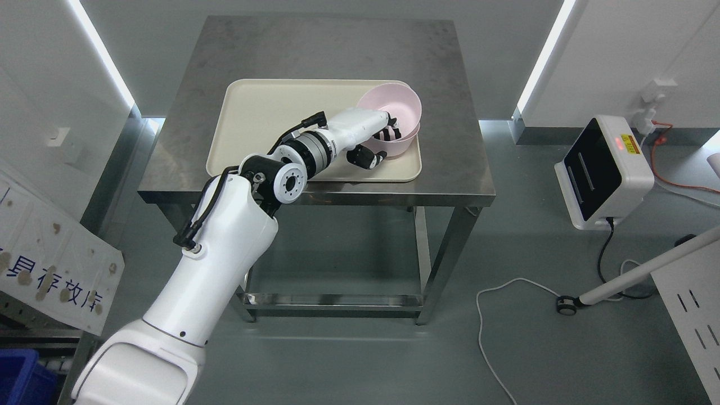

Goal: Stack pink IKEA bowls on left shelf middle
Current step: 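Grip the nested pink bowls with the left hand and lift them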

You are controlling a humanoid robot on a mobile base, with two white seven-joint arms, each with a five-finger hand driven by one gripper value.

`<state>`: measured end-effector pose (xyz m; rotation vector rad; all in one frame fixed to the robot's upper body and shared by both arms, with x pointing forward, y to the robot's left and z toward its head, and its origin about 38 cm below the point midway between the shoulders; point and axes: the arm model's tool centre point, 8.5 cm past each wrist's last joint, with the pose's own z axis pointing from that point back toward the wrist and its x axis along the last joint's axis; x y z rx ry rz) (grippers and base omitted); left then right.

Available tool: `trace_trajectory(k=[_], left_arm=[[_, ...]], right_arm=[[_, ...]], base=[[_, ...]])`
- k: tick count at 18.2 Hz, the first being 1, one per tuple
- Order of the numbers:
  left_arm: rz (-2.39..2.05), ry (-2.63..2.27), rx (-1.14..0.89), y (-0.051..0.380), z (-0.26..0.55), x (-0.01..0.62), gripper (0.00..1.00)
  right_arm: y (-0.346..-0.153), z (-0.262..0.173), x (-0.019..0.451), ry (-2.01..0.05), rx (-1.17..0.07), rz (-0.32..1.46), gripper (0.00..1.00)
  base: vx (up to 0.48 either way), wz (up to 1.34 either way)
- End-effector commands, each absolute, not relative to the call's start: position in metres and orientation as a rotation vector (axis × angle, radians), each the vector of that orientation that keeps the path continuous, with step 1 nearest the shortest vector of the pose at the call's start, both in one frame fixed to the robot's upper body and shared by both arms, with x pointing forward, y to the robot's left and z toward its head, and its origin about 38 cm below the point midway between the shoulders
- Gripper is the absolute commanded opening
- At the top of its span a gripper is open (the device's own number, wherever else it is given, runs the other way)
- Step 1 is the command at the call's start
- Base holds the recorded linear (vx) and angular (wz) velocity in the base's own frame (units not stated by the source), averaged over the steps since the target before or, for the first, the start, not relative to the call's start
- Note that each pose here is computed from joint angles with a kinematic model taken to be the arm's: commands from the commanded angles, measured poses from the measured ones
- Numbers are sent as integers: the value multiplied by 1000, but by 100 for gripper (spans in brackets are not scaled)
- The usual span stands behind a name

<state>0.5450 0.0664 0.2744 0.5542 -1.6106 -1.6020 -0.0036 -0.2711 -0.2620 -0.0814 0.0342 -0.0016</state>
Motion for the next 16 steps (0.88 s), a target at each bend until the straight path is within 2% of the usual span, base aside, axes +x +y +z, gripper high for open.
trace_trajectory(k=[1,8,12,16], left_arm=[[-1579,-1643,524,86,270,546,0],[-1427,-1841,548,142,318,545,1],[-1372,-1974,635,189,342,520,1],[-1367,-2071,641,211,326,481,1]], right_arm=[[-282,-261,-11,30,-99,-12,100],[-282,-261,-11,29,-99,-12,100],[-282,-261,-11,29,-99,-12,100],[-282,-261,-11,30,-99,-12,100]], base=[[0,0],[0,0],[0,0],[0,0]])
